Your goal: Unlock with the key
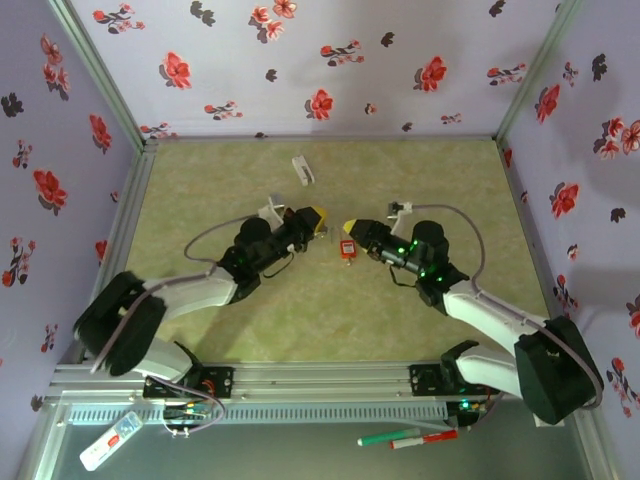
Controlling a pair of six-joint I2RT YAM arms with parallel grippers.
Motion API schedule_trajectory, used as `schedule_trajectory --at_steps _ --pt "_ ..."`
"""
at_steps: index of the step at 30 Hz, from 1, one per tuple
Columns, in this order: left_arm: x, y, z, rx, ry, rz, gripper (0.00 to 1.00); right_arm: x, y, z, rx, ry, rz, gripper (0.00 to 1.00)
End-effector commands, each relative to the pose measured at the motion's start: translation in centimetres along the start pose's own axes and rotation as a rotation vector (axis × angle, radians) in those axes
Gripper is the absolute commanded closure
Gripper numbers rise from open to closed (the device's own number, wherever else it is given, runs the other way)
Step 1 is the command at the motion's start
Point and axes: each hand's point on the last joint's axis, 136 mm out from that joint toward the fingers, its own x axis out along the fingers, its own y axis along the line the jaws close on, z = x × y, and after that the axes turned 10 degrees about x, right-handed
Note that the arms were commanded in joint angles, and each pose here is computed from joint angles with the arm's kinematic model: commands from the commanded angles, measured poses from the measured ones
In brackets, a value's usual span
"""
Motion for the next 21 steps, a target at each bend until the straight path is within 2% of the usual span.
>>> schedule_trajectory --at_steps 1,8,21 --pt "-0.8 -1.0 1.4 0.264 -0.046 0.101 1.0 0.3 4.2 -0.1 -0.038 -0.042 0.162 0.45" --pt "-0.6 -0.8 1.1 0.251 -0.056 0.093 1.0 0.8 6.4 -1.1 -0.026 -0.031 0.291 0.47" --pt "-0.1 -1.5 0.7 0.238 -0.061 0.053 1.0 3.5 4.4 -2.8 0.027 0.025 0.282 0.54"
